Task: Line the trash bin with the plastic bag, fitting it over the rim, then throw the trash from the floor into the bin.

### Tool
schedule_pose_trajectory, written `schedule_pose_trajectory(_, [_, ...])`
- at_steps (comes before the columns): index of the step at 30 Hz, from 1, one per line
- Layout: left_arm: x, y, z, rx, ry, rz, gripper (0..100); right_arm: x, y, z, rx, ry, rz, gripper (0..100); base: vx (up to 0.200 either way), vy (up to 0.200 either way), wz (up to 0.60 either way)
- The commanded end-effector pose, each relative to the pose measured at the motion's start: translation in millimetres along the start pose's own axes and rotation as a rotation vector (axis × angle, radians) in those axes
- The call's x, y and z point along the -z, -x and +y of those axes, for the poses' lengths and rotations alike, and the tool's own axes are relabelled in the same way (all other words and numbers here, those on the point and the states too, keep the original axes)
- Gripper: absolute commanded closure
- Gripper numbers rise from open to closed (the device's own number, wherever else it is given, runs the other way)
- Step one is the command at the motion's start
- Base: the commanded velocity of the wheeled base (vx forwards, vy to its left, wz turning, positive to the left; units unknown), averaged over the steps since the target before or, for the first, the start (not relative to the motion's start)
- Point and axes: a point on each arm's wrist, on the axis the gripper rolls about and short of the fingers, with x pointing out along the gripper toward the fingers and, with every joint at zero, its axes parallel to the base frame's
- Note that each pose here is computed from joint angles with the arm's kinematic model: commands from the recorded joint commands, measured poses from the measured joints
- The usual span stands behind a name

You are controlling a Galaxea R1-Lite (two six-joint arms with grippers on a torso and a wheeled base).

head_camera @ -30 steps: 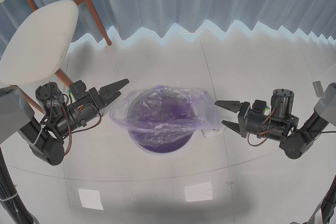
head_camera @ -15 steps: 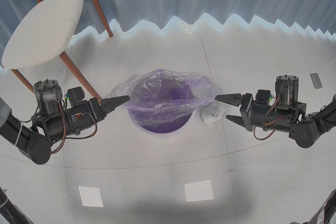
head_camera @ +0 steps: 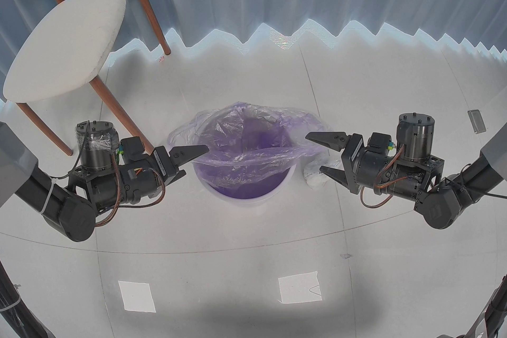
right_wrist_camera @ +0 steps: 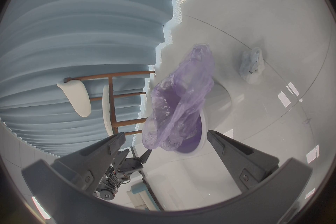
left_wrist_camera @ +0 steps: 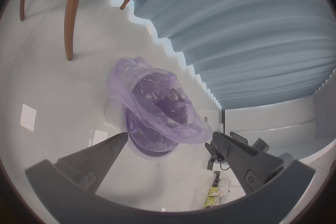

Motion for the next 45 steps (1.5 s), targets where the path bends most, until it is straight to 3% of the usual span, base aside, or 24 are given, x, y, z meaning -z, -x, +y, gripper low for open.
schedule_pose_trajectory(1, [4,-15,13,-0.013,0.039,0.022,0,4,-9,-12,0.016,-0.024,0.009,0,0.0,0.0,0.0])
schedule_pose_trajectory(11, [-9,-24,13,0.016,0.147,-0.004,0,2,-19,-18,-0.022,-0.022,-0.047,0,0.0,0.0,0.0])
schedule_pose_trajectory(23, [-4,-29,14,0.026,0.156,0.02,0,-5,-34,-20,-0.068,-0.084,-0.08,0,0.0,0.0,0.0])
schedule_pose_trajectory(36, [-3,-39,23,0.075,0.187,-0.02,0,-6,-43,-26,-0.08,-0.096,-0.095,0,0.0,0.0,0.0])
schedule_pose_trajectory(37, [-3,-39,23,0.075,0.187,-0.023,100,-6,-43,-26,-0.076,-0.098,-0.095,100,0.0,0.0,0.0])
schedule_pose_trajectory(45, [-3,-36,21,0.073,0.172,-0.027,100,2,-27,-24,-0.05,-0.063,-0.086,100,0.0,0.0,0.0])
